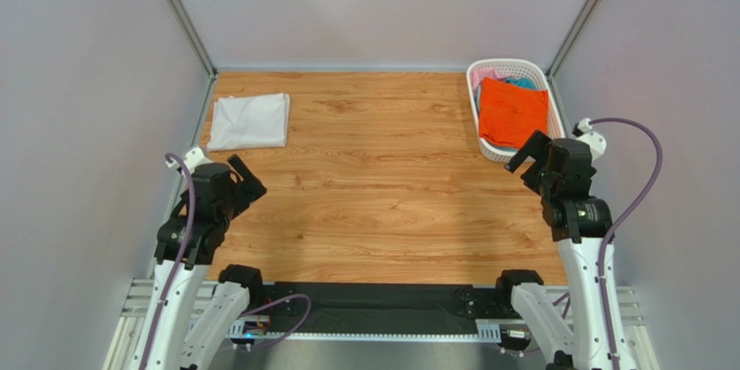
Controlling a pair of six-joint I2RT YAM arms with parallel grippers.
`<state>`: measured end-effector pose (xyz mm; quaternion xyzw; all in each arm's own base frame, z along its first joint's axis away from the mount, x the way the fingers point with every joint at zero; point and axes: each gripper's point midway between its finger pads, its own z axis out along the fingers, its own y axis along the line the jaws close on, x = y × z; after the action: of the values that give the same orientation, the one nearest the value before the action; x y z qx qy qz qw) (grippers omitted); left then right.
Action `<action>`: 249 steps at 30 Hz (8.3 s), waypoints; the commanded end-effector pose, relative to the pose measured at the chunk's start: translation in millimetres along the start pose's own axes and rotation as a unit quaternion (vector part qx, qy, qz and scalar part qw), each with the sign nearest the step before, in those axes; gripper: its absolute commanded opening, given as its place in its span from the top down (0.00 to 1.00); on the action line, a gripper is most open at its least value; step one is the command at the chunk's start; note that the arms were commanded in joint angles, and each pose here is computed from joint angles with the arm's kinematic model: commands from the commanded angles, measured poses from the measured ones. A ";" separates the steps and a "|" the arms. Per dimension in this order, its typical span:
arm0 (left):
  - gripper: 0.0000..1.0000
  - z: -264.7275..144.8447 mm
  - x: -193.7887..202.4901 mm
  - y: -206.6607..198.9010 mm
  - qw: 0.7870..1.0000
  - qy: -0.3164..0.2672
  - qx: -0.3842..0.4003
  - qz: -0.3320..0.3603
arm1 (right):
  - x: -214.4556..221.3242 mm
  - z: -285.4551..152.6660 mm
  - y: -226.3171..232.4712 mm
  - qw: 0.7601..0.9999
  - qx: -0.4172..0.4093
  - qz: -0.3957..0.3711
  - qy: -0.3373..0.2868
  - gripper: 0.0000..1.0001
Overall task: Fold and stack the t-shirts
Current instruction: Grab the tshirt from the pile, then move the tshirt to the center of the board, then flatten the tshirt out
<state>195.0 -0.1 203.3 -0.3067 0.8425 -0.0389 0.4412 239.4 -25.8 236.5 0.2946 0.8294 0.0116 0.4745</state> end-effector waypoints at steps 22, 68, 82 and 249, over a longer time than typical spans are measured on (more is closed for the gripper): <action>0.00 -4.8 14.3 14.0 1.000 0.010 -0.005 0.006 | -11.1 216.5 106.3 0.977 -0.072 -0.059 0.193 0.19; 0.00 -28.8 1.1 -11.4 0.997 -0.010 0.080 -0.005 | -167.5 -171.8 270.3 0.870 -0.458 -0.136 -0.124 1.00; 0.00 -33.9 12.0 -13.6 0.996 0.017 0.092 -0.011 | -99.4 -106.0 290.3 0.923 -0.358 -0.121 -0.073 1.00; 1.00 61.5 112.3 46.2 0.984 0.137 -0.067 -0.092 | 177.1 48.8 71.9 0.930 -0.263 -0.067 0.249 0.95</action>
<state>178.8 -14.2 62.8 -0.3764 0.8714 -0.0705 0.3066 252.2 120.6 100.2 0.0220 0.9016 0.2927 0.3176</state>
